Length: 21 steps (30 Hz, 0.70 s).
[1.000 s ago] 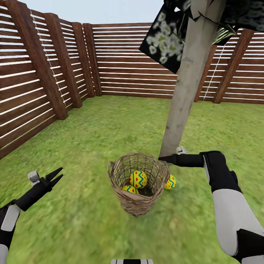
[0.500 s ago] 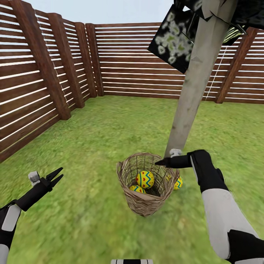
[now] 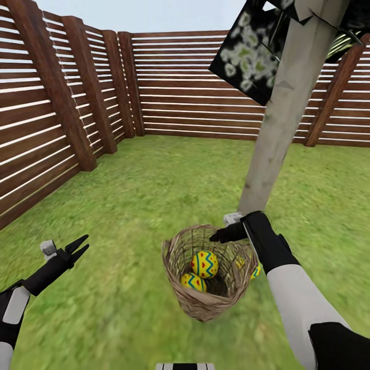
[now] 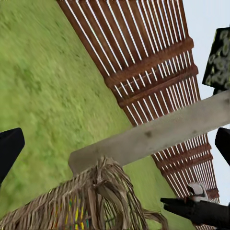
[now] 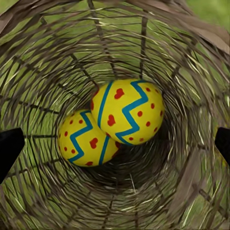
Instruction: Take the three Easter eggs out of the wicker basket on the lawn in the garden, then place them on the lawn next to a single tree (choose any tree) so that all three eggs are next to the same tree and none are left in the basket.
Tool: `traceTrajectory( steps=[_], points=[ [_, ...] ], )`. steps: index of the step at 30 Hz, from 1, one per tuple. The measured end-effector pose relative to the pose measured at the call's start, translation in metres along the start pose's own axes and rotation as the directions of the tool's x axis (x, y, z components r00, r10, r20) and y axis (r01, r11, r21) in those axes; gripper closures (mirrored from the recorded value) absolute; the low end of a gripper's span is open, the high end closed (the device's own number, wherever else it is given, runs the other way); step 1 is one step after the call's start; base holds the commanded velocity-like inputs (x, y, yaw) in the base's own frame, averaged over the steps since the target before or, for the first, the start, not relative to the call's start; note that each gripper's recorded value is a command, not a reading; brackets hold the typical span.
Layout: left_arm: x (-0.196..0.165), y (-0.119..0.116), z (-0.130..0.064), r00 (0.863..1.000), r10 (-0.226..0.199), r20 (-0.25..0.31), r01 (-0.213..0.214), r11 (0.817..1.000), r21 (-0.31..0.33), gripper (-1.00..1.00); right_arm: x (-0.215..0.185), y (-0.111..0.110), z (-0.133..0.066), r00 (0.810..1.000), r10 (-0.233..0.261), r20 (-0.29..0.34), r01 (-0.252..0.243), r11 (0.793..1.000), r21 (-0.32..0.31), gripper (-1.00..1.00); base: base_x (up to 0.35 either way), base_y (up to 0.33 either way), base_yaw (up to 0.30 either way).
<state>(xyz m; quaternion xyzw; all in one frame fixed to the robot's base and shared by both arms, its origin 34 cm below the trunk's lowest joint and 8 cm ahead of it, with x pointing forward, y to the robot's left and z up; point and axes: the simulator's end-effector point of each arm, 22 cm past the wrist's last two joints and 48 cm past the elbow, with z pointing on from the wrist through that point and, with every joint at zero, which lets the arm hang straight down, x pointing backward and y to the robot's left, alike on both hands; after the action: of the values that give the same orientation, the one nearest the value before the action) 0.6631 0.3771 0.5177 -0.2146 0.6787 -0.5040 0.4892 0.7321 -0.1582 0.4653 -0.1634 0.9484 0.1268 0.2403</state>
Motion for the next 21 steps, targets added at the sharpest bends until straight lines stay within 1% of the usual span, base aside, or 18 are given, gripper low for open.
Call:
traceTrajectory(
  steps=[3,7,12,17,19,21],
  points=[
    [0.000,0.000,0.000,1.000,0.000,0.001,0.000,1.000,0.000,-1.00,0.011,0.004,0.008,0.999,-0.005,-0.036,0.005,1.000,-0.008,-1.00,0.251,0.000,0.000],
    [0.001,0.000,0.001,1.000,-0.001,0.003,0.001,1.000,0.003,-1.00,0.030,0.006,0.020,0.996,0.006,-0.086,-0.008,1.000,-0.023,-1.00,0.050,0.000,0.000],
    [0.002,0.000,0.001,1.000,0.000,0.003,0.000,1.000,0.003,-1.00,0.038,0.006,0.023,0.994,0.010,-0.106,-0.013,1.000,-0.025,-1.00,0.019,0.000,0.000],
    [0.002,0.000,0.001,1.000,0.001,0.001,-0.001,1.000,0.001,-1.00,0.050,0.004,0.029,0.990,0.014,-0.138,-0.018,1.000,-0.024,-1.00,0.236,0.000,0.000],
    [0.002,0.000,0.001,1.000,0.001,0.002,-0.001,1.000,0.001,-1.00,0.052,0.004,0.030,0.989,0.007,-0.146,-0.010,1.000,-0.022,-1.00,0.304,0.000,0.000],
    [0.002,0.000,0.001,1.000,0.001,0.001,-0.001,1.000,0.001,-1.00,0.055,0.008,0.032,0.987,-0.027,-0.160,0.025,1.000,-0.017,-1.00,0.193,0.000,0.000]
  ],
)
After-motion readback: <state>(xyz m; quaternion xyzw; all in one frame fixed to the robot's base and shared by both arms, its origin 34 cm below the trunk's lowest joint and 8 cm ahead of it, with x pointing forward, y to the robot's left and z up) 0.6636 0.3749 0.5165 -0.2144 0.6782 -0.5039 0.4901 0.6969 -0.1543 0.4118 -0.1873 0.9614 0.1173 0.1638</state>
